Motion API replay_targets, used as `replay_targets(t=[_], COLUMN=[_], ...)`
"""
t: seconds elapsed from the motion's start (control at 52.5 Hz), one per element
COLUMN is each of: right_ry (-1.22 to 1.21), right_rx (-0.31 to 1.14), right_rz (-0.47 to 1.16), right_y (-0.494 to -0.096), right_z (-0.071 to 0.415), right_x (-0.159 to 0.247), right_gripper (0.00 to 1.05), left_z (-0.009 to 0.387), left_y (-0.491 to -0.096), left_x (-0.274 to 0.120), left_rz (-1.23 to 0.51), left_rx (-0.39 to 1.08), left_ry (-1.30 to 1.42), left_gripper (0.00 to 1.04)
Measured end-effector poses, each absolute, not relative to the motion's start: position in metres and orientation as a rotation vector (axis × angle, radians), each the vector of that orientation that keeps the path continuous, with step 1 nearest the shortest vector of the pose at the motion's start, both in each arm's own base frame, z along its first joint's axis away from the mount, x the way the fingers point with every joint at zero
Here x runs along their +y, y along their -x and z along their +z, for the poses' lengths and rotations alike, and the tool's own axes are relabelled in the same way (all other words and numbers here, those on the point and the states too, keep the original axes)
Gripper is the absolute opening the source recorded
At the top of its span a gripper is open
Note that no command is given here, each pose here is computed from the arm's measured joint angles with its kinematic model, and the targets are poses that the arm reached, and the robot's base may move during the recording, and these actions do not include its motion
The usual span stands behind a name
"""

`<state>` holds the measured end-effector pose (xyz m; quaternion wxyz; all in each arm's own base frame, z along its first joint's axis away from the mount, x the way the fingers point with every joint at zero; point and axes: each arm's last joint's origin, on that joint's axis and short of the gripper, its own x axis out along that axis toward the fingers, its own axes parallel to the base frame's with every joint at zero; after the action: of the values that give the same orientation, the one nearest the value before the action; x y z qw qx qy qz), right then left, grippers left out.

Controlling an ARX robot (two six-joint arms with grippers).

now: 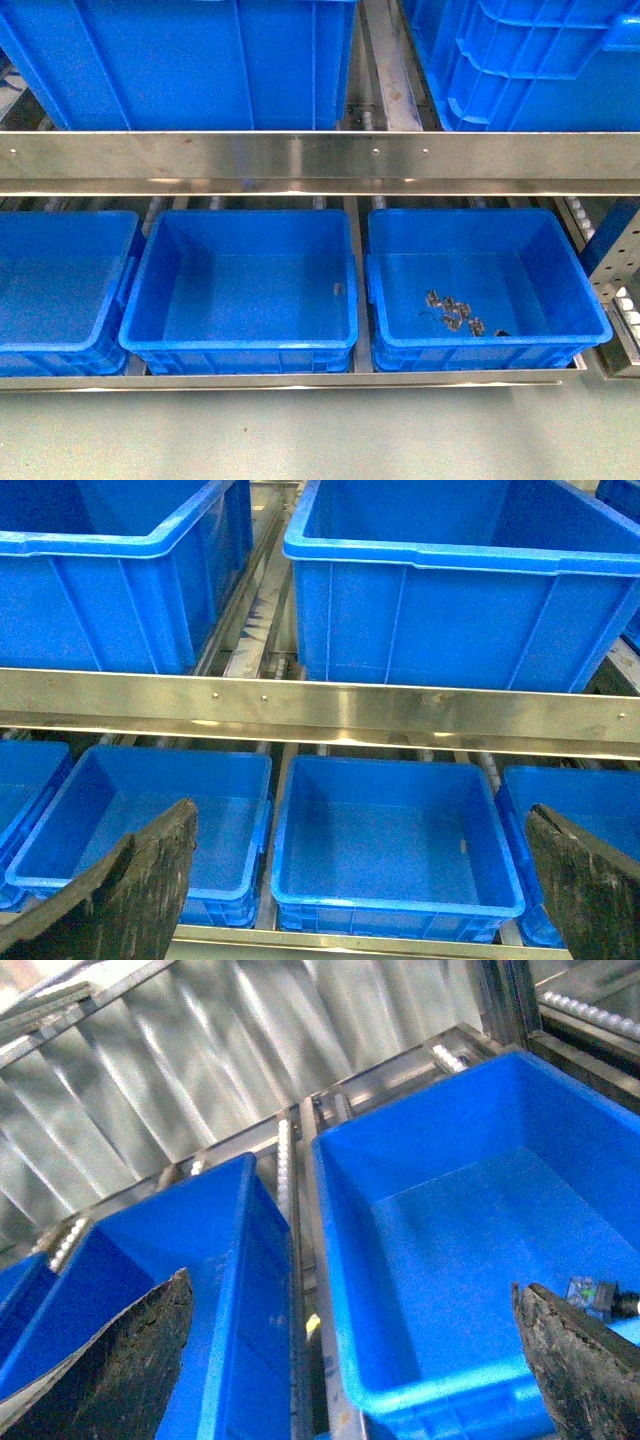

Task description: Pick red and yellow buttons and place in box

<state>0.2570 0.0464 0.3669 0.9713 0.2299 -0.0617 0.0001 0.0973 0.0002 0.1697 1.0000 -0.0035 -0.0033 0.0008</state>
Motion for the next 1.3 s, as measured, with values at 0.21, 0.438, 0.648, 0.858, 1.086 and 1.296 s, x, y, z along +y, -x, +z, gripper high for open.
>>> replay_targets(t=[0.21,0.438,0.648,0.858,1.086,1.296], right_ry=[-0.506,-0.471,-0.386,-0.256,-0.009,0.014], right_rx=[-0.203,-0.206,-0.189,-0.163,-0.037,0.006], right_rz=[-0.029,-0.11,-0.135,-0.296,-0.008,0.021], right_y=[-0.167,-0.107,-0.098,-0.098,-0.098,-0.098], right_z=[0.366,0.329,0.285,0.236,0.221,0.196], right_x=[0.055,0.06,0.083,0.086,0.057,0.03], right_gripper=[0.97,0.97,0.97,0.97,0.66,0.18], left_z=[0.17,0.17,0.17,0.17,0.17,0.17], left_y=[-0.097,-0.097,-0.097,-0.097,-0.097,-0.097], left_x=[0.0,0.0,0.0,0.0,0.0,0.0], left_rz=[0.002,0.002,0.002,0.002,0.003,0.002], left_rx=[-0.007,-0.007,-0.007,-0.007,-0.007,-0.007], left_ry=[0.007,0.007,0.007,0.007,0.007,0.007], left_gripper=[0.97,0.97,0.97,0.97,0.97,0.97])
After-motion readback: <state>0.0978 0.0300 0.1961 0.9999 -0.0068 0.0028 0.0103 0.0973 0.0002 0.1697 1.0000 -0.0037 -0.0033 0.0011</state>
